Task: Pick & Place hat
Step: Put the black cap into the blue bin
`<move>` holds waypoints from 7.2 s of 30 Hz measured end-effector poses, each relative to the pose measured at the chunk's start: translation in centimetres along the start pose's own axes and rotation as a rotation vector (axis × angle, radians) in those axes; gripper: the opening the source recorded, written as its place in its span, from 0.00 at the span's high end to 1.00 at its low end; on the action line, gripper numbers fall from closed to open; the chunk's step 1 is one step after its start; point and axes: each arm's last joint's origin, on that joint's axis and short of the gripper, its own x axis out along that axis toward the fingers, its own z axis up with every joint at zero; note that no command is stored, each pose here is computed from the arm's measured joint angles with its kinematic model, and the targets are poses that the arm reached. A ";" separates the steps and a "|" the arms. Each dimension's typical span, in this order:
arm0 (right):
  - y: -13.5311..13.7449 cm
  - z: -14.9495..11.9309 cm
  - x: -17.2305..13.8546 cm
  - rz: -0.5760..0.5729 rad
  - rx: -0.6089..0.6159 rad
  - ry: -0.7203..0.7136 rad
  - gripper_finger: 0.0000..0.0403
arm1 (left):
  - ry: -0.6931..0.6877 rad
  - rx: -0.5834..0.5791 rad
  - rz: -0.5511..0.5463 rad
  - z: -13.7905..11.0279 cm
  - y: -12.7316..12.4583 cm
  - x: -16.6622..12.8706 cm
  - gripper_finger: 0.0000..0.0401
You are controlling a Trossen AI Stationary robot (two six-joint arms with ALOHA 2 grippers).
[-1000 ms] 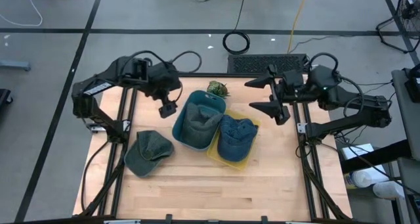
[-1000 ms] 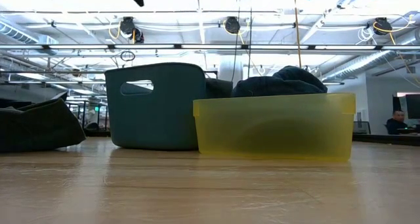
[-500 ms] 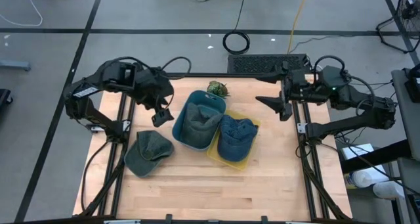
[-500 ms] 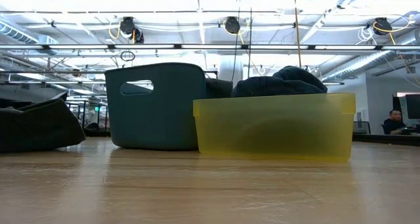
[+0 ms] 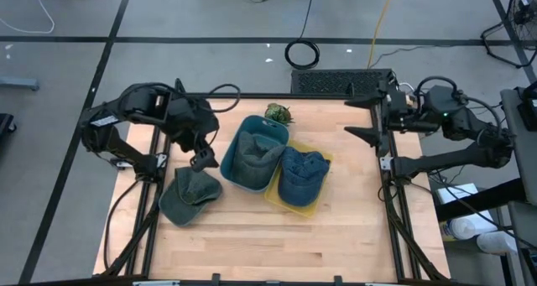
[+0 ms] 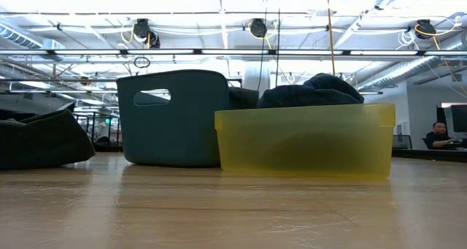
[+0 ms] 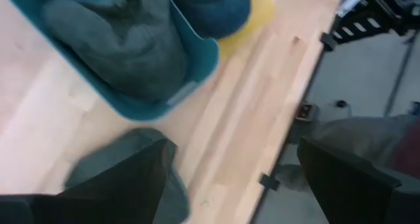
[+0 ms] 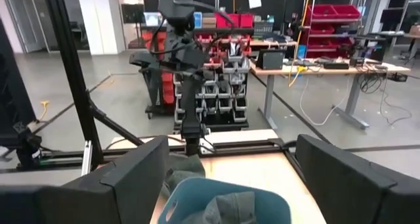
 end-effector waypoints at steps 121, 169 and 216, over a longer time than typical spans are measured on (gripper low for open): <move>-1.1 -26.2 -3.4 -0.050 0.015 -0.108 0.19 | 0.116 -0.084 0.281 -10.8 -7.2 7.6 0.15; -1.2 -28.5 -2.9 -0.054 -0.121 -0.038 0.19 | 0.312 -0.093 0.348 -12.0 -5.9 10.5 0.15; -1.2 -28.5 -2.9 -0.055 -0.121 -0.038 0.19 | 0.497 -0.243 0.713 -15.2 -0.8 27.4 0.15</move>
